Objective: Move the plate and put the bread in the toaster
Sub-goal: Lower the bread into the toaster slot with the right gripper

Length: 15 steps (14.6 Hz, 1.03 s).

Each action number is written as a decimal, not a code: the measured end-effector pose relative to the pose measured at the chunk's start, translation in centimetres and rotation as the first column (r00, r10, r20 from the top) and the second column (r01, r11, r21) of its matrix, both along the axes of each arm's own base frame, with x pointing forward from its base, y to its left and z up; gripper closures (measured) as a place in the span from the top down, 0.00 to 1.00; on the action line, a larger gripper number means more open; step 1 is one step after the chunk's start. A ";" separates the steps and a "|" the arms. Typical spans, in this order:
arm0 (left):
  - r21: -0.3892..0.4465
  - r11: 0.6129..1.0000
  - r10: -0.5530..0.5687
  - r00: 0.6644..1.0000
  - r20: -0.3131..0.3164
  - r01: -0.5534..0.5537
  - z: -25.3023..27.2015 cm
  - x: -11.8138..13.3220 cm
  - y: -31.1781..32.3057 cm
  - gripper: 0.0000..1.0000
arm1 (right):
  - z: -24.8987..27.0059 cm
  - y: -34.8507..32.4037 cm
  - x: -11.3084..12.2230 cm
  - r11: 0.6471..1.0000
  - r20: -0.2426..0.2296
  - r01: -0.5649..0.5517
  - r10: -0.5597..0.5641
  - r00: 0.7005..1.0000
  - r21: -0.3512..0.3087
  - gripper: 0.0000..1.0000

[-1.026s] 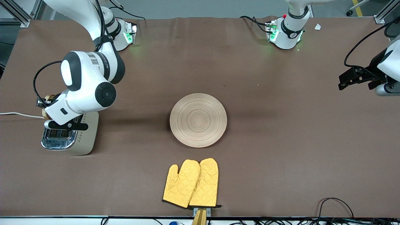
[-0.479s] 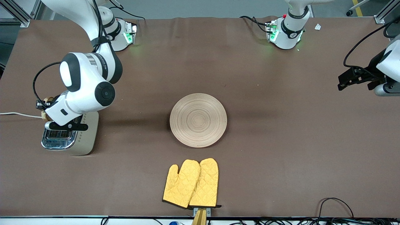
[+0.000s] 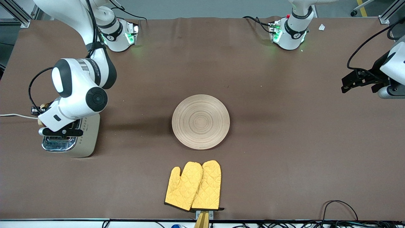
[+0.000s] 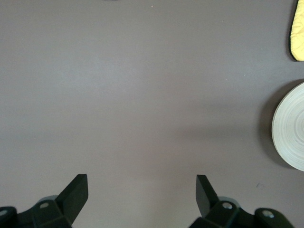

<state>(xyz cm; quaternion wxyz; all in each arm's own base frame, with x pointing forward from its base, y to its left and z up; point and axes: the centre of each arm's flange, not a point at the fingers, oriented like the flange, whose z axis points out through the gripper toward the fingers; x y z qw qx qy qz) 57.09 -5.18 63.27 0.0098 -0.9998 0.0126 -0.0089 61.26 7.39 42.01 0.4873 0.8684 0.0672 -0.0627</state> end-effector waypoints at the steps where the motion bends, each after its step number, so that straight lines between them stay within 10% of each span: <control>1: 0.000 1.000 -0.001 1.000 0.004 0.001 0.1 0.0 0.0 1.00 | -0.4 0.1 0.0 1.000 -0.004 -0.004 0.004 1.000 0.000 0.03; 11: 0.006 1.000 -0.013 1.000 0.006 0.013 0.1 0.1 -0.6 1.00 | -4.1 -0.5 1.0 0.999 -0.016 -0.049 0.049 0.999 0.022 0.05; 15: 0.007 1.000 -0.016 1.000 0.006 0.016 0.1 0.1 -0.8 1.00 | -4.0 -1.6 1.8 0.998 0.006 -0.047 0.047 0.999 0.040 0.40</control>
